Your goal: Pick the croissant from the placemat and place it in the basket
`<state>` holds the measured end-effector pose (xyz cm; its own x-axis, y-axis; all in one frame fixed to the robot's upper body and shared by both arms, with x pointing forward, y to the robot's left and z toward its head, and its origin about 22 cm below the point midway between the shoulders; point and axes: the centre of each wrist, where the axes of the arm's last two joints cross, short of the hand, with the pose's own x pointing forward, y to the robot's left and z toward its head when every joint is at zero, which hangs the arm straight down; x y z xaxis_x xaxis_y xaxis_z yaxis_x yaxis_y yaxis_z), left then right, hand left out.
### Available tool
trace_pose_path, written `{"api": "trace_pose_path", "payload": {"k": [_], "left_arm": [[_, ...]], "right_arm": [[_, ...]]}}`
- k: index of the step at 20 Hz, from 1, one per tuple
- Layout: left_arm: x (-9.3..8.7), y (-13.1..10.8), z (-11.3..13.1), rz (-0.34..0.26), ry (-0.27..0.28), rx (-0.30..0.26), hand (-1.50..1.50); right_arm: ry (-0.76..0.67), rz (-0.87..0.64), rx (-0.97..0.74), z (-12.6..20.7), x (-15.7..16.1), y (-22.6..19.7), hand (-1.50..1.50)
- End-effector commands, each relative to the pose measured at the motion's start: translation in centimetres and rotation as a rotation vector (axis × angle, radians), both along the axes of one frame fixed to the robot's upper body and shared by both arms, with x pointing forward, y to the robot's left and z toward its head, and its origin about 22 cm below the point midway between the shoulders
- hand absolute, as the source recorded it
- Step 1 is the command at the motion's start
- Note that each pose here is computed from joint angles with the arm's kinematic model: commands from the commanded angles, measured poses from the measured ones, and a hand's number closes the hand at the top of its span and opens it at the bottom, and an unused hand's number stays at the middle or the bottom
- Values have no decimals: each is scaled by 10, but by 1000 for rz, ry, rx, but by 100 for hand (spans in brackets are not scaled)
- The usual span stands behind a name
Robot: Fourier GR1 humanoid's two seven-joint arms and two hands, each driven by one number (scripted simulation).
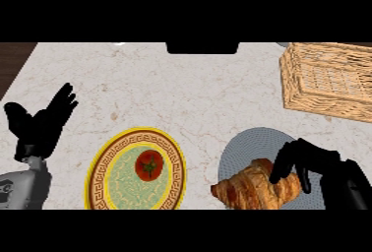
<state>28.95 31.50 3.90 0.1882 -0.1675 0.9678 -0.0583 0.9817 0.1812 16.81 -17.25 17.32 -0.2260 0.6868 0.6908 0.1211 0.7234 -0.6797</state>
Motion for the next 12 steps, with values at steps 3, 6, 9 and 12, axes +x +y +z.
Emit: {"api": "trace_pose_path", "payload": {"k": [3, 6, 9, 12], "left_arm": [[8, 7, 19, -4, -5, 6, 0], [-2, -6, 3, -5, -9, 5, 0], [5, 4, 2, -2, 6, 22, 0], [-16, 14, -8, -11, -1, -3, 0]], "right_arm": [[-101, -112, 91, 58, 22, -13, 150], [-123, -182, 50, 90, 40, -26, 150], [-129, -275, 4, 98, 74, -33, 150], [-136, -333, -25, 97, 94, -84, 150]]}}
